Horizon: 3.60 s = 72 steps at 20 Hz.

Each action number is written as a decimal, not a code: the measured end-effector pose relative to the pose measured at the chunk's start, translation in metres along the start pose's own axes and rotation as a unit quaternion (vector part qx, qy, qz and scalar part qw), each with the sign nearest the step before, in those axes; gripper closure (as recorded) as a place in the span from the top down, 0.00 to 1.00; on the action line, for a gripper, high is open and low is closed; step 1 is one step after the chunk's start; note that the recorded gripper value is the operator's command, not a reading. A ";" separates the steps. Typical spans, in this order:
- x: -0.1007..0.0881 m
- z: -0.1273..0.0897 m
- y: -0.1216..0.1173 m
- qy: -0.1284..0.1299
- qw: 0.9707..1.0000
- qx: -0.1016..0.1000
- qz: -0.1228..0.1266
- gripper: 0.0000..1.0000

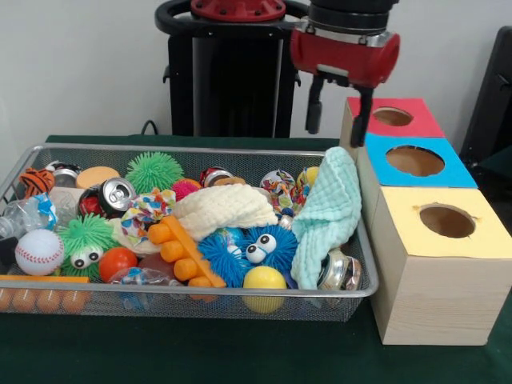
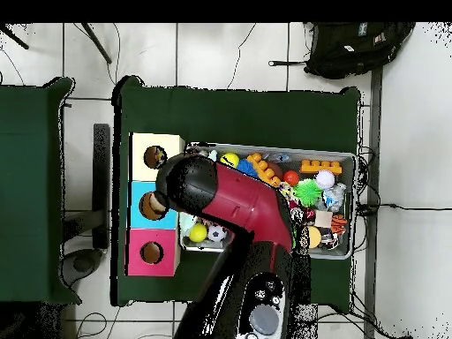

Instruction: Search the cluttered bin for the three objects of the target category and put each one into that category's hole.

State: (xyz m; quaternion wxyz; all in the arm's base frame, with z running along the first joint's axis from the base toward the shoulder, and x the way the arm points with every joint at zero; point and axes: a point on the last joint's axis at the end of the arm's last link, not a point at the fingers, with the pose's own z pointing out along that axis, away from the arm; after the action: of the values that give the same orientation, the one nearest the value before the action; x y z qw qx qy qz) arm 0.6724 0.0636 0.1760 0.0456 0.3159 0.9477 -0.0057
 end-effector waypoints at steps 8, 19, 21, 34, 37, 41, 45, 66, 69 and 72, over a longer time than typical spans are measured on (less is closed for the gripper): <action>0.001 0.020 -0.039 0.017 1.000 0.022 0.000 1.00; 0.028 0.045 -0.047 0.038 0.999 0.025 -0.023 1.00; 0.034 0.047 -0.045 0.043 0.998 0.025 -0.028 1.00; 0.051 0.049 -0.036 0.051 0.997 0.023 -0.055 1.00; 0.053 0.046 -0.034 0.049 0.997 0.022 -0.057 1.00; 0.057 0.043 -0.029 0.047 0.997 0.020 -0.062 1.00; 0.063 0.042 -0.026 0.042 0.997 0.018 -0.067 1.00; 0.150 0.090 -0.042 -0.010 0.997 -0.034 -0.074 1.00; 0.161 0.094 -0.048 -0.002 0.997 -0.028 -0.074 1.00; 0.169 0.098 -0.053 0.003 0.997 -0.025 -0.074 1.00</action>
State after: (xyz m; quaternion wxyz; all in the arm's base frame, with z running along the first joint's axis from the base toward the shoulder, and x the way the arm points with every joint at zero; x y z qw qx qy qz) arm 0.5140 0.1187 0.0627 0.0500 0.2432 0.9686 0.0151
